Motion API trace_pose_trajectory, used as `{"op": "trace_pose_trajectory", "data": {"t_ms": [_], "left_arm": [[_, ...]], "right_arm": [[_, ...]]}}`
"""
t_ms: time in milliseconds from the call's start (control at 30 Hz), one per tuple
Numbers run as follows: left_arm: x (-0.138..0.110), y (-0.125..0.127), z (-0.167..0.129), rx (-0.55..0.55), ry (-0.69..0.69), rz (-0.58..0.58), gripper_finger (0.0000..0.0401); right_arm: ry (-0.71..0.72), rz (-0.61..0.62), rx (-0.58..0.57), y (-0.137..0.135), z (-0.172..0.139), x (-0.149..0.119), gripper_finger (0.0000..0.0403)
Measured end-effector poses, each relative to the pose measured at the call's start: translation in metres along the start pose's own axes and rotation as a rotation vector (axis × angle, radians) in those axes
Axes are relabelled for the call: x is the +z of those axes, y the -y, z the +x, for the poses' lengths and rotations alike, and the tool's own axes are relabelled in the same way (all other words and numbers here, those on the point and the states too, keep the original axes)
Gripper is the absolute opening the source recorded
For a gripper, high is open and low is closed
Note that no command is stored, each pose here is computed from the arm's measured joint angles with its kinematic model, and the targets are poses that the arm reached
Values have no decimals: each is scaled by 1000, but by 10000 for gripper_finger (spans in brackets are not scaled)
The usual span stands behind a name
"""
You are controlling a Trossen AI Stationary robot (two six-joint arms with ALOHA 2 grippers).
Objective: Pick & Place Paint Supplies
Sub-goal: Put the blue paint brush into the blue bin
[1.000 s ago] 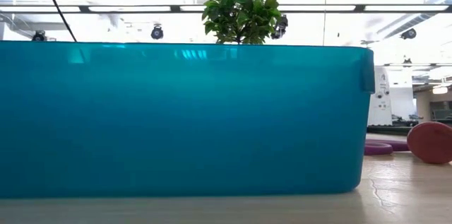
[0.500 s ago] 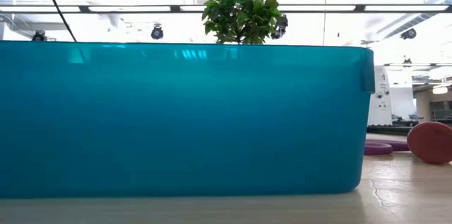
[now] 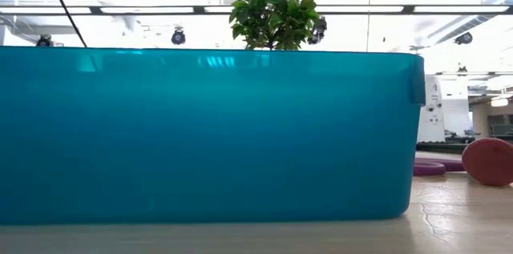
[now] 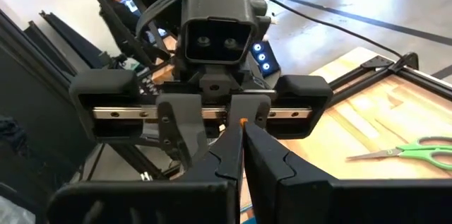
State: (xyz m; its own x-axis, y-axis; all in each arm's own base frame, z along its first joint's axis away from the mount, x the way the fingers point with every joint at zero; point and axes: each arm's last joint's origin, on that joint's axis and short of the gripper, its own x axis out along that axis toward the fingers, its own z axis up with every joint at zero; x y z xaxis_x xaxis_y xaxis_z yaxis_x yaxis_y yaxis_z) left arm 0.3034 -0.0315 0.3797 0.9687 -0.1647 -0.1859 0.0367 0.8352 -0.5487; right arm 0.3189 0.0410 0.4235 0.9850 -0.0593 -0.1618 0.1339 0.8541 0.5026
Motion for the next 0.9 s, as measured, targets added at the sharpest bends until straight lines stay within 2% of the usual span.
{"op": "trace_pose_trajectory", "data": {"t_ms": [100,667,900], "left_arm": [[0,0,0,3,2,-2,9],[0,0,0,8,5,3,8],[-1,1,0,-39,-28,5,7]], "right_arm": [[1,0,1,0,0,0,8],[1,-4,-1,0,0,0,8],[31,-39,24,-4,-1,2,8]]}}
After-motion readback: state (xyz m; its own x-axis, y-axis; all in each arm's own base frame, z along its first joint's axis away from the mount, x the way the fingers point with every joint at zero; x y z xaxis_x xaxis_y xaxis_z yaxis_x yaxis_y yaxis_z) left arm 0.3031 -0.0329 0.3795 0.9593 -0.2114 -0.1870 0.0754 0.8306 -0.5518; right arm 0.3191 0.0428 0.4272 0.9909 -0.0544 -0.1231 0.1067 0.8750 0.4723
